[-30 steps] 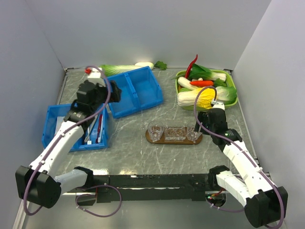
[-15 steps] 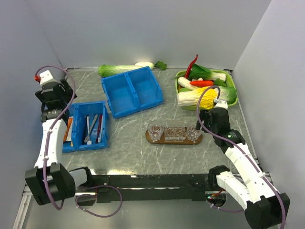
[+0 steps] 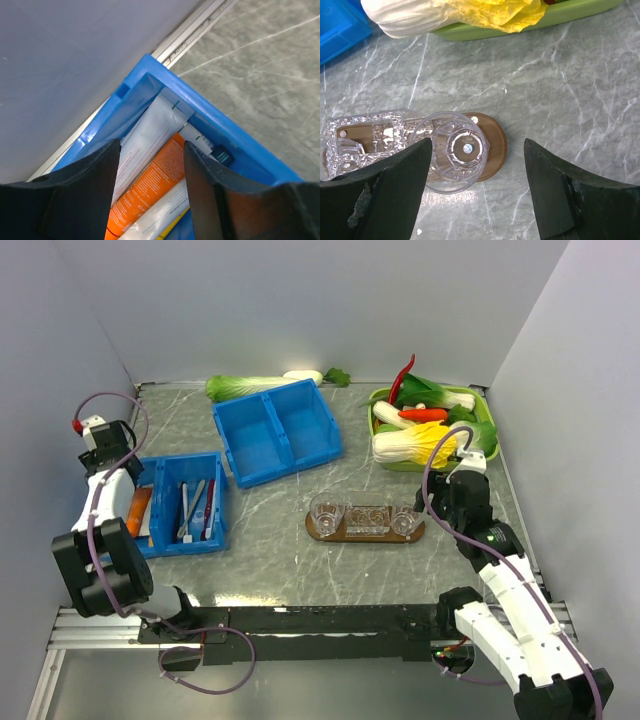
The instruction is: Prepare toiletry sets of a toothbrush and toothpaste on the tray
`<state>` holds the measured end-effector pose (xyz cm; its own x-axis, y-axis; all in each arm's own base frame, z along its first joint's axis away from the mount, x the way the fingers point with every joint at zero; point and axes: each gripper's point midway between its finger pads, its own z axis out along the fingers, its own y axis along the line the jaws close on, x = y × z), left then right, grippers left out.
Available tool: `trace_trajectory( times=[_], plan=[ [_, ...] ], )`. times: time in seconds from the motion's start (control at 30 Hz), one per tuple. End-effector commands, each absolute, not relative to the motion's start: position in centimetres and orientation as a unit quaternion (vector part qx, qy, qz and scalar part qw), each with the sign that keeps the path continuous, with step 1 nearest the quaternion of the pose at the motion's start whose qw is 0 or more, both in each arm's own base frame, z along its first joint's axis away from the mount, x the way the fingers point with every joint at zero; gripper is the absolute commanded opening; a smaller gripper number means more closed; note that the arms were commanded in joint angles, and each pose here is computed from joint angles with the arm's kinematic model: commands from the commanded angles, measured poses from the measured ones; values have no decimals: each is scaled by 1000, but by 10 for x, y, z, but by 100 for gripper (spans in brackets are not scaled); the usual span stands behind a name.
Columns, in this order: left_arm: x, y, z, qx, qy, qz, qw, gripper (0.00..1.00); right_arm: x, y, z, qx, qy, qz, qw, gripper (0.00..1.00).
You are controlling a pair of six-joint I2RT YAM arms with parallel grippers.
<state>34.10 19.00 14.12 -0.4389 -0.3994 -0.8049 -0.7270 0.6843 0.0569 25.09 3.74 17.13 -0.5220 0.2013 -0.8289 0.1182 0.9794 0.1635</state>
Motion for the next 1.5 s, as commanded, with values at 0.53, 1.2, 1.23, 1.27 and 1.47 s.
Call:
trace_trajectory(
  times=[0.53,1.2,1.23,1.27,1.47],
  plan=[
    [311,169,79,-319,875,179,316,62,253,45,213,81,833,80,541,83],
    [319,164,41,-299,908,158,246,42,254,44,209,81,836,76,538,83],
    [319,165,42,-303,907,160,245,38,254,44,209,81,836,76,537,83],
    [319,166,44,-305,905,164,247,35,253,44,208,82,837,75,536,83],
    [319,163,69,-312,891,168,284,24,253,43,210,83,835,74,539,83]
  ],
)
